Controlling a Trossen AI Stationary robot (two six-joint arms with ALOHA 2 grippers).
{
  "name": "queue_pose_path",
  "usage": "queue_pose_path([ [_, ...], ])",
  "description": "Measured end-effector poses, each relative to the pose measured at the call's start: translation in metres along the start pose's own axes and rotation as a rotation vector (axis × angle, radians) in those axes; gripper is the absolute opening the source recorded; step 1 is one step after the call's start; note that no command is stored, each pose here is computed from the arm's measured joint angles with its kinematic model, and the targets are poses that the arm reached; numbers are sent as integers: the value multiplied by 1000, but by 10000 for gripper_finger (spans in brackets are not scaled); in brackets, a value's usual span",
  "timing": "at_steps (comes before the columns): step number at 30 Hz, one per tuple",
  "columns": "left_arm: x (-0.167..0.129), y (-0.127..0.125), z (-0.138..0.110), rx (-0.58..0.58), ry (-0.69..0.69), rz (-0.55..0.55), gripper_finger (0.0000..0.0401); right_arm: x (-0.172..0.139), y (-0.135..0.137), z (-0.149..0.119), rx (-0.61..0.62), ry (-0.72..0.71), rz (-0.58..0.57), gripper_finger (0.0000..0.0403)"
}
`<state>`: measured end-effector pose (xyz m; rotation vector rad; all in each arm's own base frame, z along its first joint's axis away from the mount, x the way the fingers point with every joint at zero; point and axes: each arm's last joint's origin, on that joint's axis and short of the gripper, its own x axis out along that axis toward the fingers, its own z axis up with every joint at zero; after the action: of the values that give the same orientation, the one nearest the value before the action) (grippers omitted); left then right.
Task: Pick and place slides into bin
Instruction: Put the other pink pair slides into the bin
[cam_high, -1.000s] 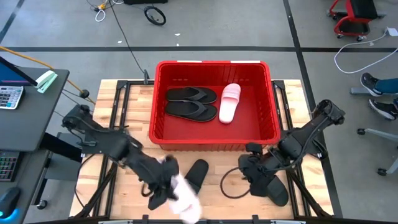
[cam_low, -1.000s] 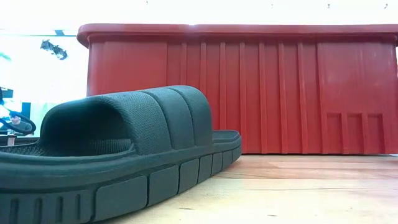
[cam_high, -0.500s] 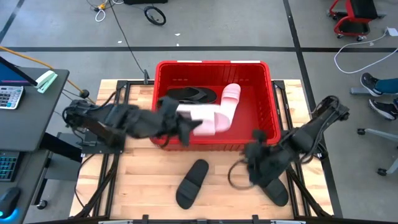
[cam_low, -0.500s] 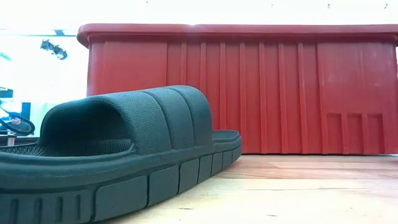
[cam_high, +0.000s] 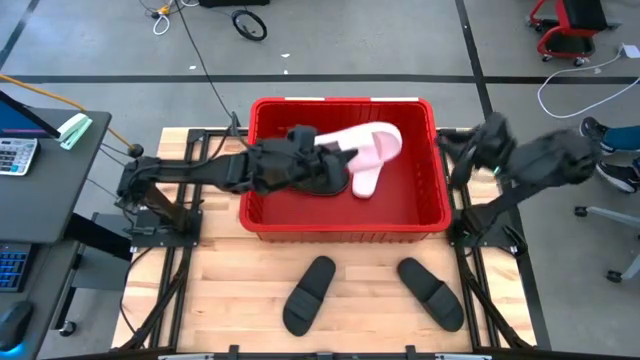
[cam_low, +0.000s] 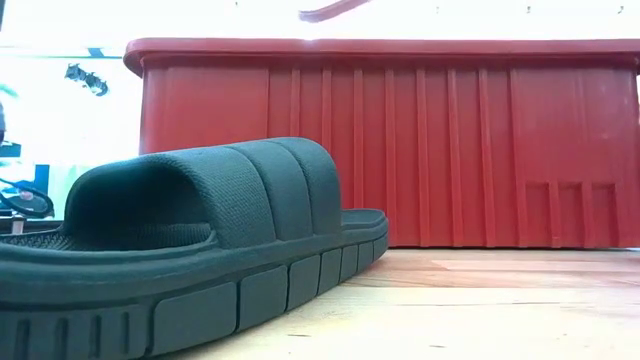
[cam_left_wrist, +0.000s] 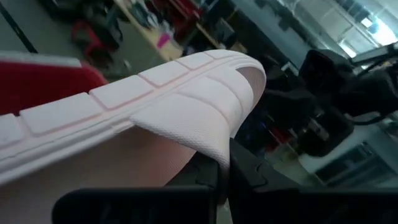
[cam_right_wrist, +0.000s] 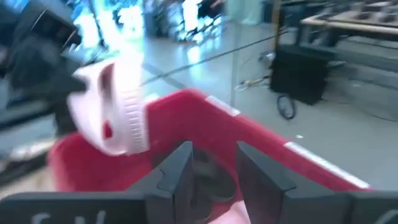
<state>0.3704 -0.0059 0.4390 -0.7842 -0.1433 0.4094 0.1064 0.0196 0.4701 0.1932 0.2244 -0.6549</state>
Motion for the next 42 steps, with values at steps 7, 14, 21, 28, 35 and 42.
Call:
queue_pose_path([
  [7, 20, 22, 31, 2, -130, 6, 13, -7, -19, 23, -4, -127, 35, 156],
  [14, 45, 31, 55, -35, -277, -265, 13, 18, 5, 35, -137, -181, 14, 171],
  [21, 49, 34, 74, -152, -438, -516, 13, 56, 34, 49, -313, -270, -74, 171],
  [28, 42, 28, 79, -209, -507, -631, 13, 97, 60, 50, -525, -293, -155, 165],
  [35, 42, 28, 79, -234, -493, -648, 13, 124, 73, 45, -589, -272, -184, 163],
  [42, 44, 29, 77, -262, -465, -630, 13, 125, 73, 48, -632, -288, -211, 155],
])
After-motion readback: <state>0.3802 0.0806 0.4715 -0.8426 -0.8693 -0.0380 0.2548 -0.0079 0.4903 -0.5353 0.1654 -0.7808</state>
